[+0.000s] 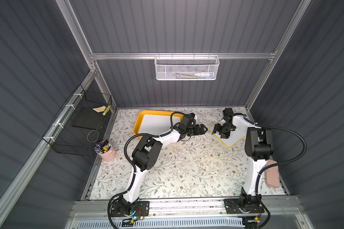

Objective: Put the whiteboard into the storage box
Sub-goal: Move the whiteboard to the center of the board.

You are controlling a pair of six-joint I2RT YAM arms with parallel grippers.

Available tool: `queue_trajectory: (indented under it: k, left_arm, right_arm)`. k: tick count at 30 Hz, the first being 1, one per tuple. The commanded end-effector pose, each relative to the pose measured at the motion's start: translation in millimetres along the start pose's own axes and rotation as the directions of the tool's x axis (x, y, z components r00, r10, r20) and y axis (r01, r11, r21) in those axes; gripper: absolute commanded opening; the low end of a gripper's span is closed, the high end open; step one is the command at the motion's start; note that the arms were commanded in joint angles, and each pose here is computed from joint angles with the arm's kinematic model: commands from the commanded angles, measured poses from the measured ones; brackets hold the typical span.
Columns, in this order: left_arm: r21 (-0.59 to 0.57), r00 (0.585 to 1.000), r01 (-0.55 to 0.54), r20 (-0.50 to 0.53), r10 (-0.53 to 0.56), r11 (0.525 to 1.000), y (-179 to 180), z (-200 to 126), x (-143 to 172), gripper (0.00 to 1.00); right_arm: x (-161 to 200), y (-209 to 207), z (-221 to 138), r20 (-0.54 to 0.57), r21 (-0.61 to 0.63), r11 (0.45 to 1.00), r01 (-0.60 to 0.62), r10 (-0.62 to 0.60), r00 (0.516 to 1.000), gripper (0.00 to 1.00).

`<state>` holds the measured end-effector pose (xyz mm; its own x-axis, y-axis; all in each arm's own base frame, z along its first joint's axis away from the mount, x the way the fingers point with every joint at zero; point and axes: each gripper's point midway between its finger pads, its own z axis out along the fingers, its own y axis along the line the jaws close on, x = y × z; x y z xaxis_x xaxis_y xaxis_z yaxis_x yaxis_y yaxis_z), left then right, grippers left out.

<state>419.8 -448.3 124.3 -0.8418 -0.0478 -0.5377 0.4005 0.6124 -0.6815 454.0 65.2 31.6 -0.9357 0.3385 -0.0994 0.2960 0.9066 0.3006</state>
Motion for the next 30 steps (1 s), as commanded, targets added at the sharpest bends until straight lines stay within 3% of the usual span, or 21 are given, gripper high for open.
queue_trajectory:
  k: [1, 9, 20, 22, 25, 30]
  left_arm:
    - [-0.018, 0.999, -0.033, 0.027, 0.034, 0.999, -1.9, -17.4, -8.9, 0.93]
    - [-0.04, 0.999, -0.031, 0.032, 0.033, 0.999, 7.5, -34.2, -2.1, 0.94]
    - [-0.094, 0.999, -0.018, 0.033, 0.021, 0.995, 26.8, -60.2, 9.3, 0.94]
    - [-0.106, 0.999, -0.018, 0.033, 0.021, 0.994, 29.6, -64.7, 10.7, 0.94]
    - [-0.116, 0.999, -0.023, 0.028, 0.026, 0.993, 31.3, -67.4, 12.9, 0.94]
    - [-0.113, 1.0, -0.014, 0.025, 0.017, 0.994, 34.6, -65.3, 17.3, 0.94]
  right_arm:
    - [1.2, -2.9, 5.9, -0.031, 0.011, 0.999, -0.043, 0.043, 0.999, 0.71]
    - [47.8, -1.2, 10.7, -0.096, 0.094, 0.995, 0.022, -0.013, 0.995, 0.71]
    - [139.8, 34.4, 33.9, -0.203, 0.041, 0.991, 0.126, -0.115, 0.972, 0.7]
    - [144.5, 38.1, 33.0, -0.182, 0.022, 0.991, 0.129, -0.123, 0.976, 0.7]
    - [121.9, 36.5, 15.0, -0.081, 0.044, 0.989, 0.139, -0.135, 0.987, 0.71]
    - [57.6, 27.5, -21.7, 0.226, 0.165, 0.975, 0.149, -0.185, 0.957, 0.73]
